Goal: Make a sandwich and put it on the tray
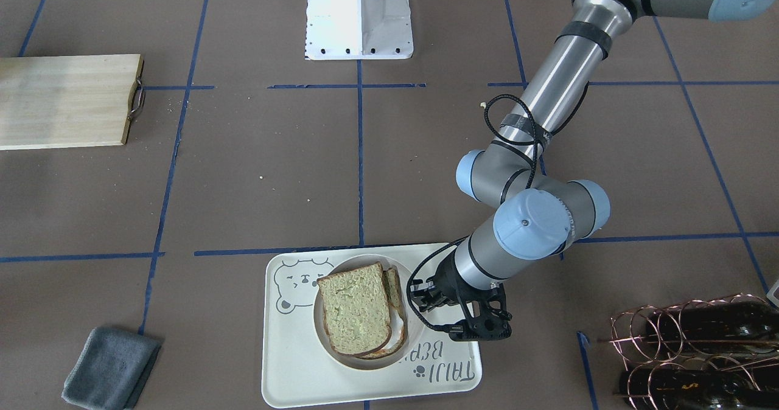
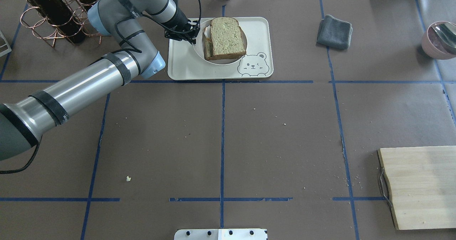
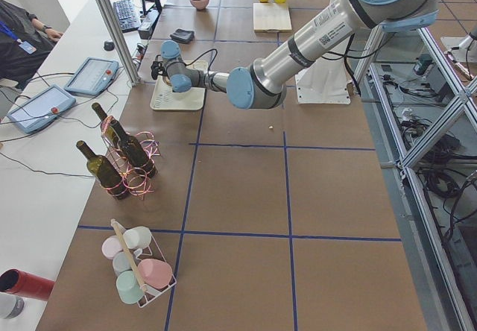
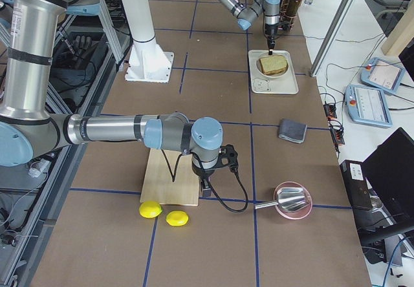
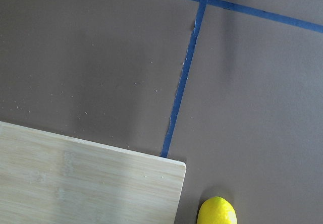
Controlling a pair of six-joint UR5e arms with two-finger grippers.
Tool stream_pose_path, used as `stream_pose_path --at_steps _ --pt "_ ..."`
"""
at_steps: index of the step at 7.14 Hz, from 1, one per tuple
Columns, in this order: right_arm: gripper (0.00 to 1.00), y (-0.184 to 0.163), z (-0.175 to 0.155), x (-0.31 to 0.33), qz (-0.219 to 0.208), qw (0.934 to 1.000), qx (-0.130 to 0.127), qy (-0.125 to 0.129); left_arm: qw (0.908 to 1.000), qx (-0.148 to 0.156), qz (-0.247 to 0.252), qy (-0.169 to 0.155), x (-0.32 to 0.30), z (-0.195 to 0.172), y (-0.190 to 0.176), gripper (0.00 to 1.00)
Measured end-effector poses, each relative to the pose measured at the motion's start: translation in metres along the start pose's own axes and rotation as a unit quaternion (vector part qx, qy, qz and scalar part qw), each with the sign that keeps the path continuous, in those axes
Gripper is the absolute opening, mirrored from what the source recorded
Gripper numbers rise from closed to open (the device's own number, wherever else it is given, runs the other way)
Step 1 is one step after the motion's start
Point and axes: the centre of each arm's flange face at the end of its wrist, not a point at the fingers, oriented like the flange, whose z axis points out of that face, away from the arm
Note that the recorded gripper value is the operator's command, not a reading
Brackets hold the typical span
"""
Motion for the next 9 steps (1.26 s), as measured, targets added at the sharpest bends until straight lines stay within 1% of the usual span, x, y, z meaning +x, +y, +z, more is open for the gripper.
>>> stream_pose_path --at_steps 1,3,4,5,6,7,8,9 --pt "1.0 0.0 0.0 0.0 0.001 1.0 0.0 0.0 0.9999 0.01 0.003 0.0 -0.001 0.005 -0.003 0.99" --pt "1.0 -0.001 0.0 0.0 0.001 1.0 0.0 0.0 0.9996 0.023 0.013 0.004 0.002 0.006 -0.003 1.0" --pt "1.0 -0.003 -0.001 0.0 -0.001 1.0 0.001 0.002 0.9993 0.029 0.023 0.011 0.009 0.0 -0.003 1.0" --pt "1.0 -0.005 -0.002 0.0 -0.003 1.0 0.002 0.004 0.9985 0.034 0.037 0.02 0.012 -0.014 0.004 1.0" --pt "1.0 -0.008 -0.003 0.0 -0.004 1.0 0.003 0.006 0.9978 0.036 0.051 0.023 0.009 -0.036 0.018 1.0" --pt "1.0 -0.009 -0.002 0.002 -0.003 1.0 0.001 0.006 0.9971 0.034 0.065 0.017 0.006 -0.064 0.035 1.0" --pt "1.0 -0.01 0.0 0.004 -0.001 1.0 0.0 0.006 0.9965 0.029 0.077 0.008 -0.007 -0.094 0.055 1.0" --pt "1.0 -0.013 0.0 0.005 -0.001 1.0 -0.001 0.006 0.995 0.023 0.098 0.0 -0.035 -0.13 0.079 1.0"
